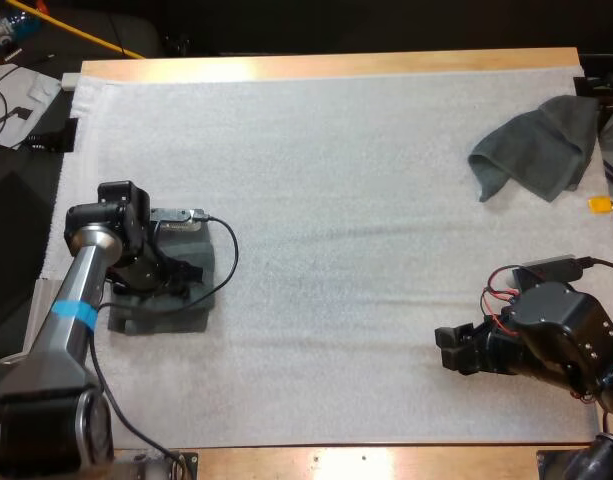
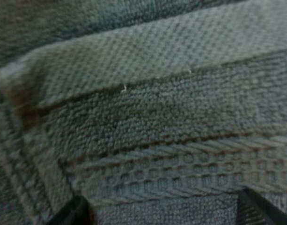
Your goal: Pick towel from pile, fold and stack
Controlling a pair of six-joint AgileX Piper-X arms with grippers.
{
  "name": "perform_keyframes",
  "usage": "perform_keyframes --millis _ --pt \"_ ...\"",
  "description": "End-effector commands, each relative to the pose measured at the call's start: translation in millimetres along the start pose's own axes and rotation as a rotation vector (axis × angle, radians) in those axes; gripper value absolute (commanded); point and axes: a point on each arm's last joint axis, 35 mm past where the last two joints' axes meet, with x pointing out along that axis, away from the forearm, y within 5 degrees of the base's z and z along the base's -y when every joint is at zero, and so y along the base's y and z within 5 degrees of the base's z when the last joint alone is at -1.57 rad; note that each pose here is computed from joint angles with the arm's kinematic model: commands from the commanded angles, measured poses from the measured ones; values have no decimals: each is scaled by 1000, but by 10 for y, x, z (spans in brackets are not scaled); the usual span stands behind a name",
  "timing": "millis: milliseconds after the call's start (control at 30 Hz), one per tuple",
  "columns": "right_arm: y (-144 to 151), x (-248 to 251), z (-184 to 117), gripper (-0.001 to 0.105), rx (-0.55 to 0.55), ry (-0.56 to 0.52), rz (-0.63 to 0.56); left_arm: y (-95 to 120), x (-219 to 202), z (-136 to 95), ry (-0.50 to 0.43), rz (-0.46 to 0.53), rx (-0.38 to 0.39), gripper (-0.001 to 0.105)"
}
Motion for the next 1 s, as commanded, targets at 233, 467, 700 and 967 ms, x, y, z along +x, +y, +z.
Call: perform_keyframes --millis 233,467,700,967 --pt "14 -11 11 67 8 -2 20 -25 172 55 41 -40 -23 61" --pt "14 -5 4 66 6 4 21 -39 -201 280 -129 -56 -29 61" --pt "12 -27 12 66 1 -14 21 -48 -212 394 -217 -65 -65 61" --pt "12 -29 16 67 1 -18 21 -41 -29 462 -199 -59 -85 61"
